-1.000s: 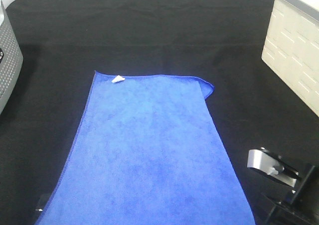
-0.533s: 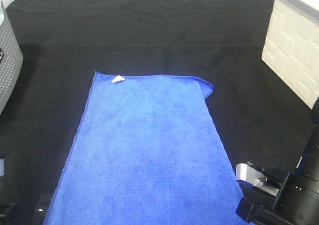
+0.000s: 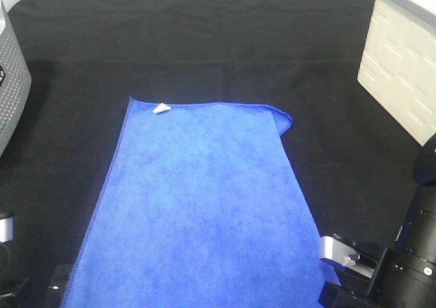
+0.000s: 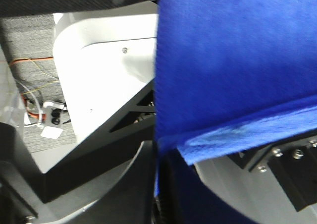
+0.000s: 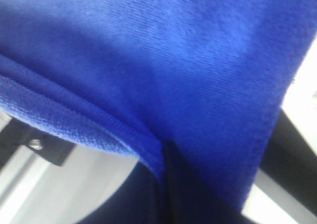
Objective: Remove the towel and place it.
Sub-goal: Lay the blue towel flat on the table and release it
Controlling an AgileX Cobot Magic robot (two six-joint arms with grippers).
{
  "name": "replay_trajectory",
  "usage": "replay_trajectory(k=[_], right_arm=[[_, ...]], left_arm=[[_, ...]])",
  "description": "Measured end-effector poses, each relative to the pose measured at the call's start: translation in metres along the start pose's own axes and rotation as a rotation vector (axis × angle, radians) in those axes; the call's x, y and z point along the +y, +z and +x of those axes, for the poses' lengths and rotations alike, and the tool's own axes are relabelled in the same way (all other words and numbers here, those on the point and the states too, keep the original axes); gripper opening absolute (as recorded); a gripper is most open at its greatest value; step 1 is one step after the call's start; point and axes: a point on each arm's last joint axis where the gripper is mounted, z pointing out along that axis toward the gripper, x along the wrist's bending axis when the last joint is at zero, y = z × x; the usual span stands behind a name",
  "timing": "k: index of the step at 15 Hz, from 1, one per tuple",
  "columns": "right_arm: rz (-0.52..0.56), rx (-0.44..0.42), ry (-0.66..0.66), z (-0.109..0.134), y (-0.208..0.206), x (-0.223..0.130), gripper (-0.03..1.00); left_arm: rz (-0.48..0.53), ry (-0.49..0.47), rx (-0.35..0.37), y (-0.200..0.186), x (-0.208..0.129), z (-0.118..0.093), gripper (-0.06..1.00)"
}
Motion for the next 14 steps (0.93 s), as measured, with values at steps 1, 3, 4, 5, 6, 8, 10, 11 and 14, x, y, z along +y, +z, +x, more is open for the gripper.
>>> replay_trajectory(k=[1, 3, 4, 5, 6, 8, 10, 11, 14], right_arm=[[0.014, -0.013, 0.0, -0.002, 0.001, 0.001, 0.0], [0.046, -0.034, 0.008, -0.008, 0.006, 0.004, 0.0], [0.076, -0.092, -0.017, -0.016, 0.01, 0.004, 0.0], [0.078, -0.093, -0.021, -0.017, 0.01, 0.005, 0.0], [0.077, -0.089, -0.032, -0.017, 0.01, 0.005, 0.0], [0.07, -0.071, -0.038, -0.015, 0.01, 0.005, 0.0], [0.066, -0.059, -0.035, -0.014, 0.01, 0.006, 0.09], [0.066, -0.052, -0.031, -0.014, 0.01, 0.006, 0.19], [0.062, -0.037, -0.021, -0.012, 0.01, 0.006, 0.54]], left_arm=[[-0.004, 0.004, 0.006, 0.0, 0.001, 0.001, 0.02], [-0.015, 0.02, 0.03, 0.0, 0.002, 0.004, 0.02], [-0.015, 0.055, 0.091, 0.0, 0.002, 0.01, 0.02], [-0.014, 0.058, 0.097, 0.0, 0.002, 0.011, 0.03], [-0.01, 0.067, 0.099, 0.0, 0.001, 0.011, 0.05], [-0.002, 0.075, 0.079, 0.0, 0.001, 0.009, 0.07], [0.002, 0.076, 0.077, 0.0, 0.0, 0.009, 0.08], [0.002, 0.076, 0.076, 0.0, 0.0, 0.009, 0.08], [0.002, 0.078, 0.076, 0.0, 0.0, 0.009, 0.08]])
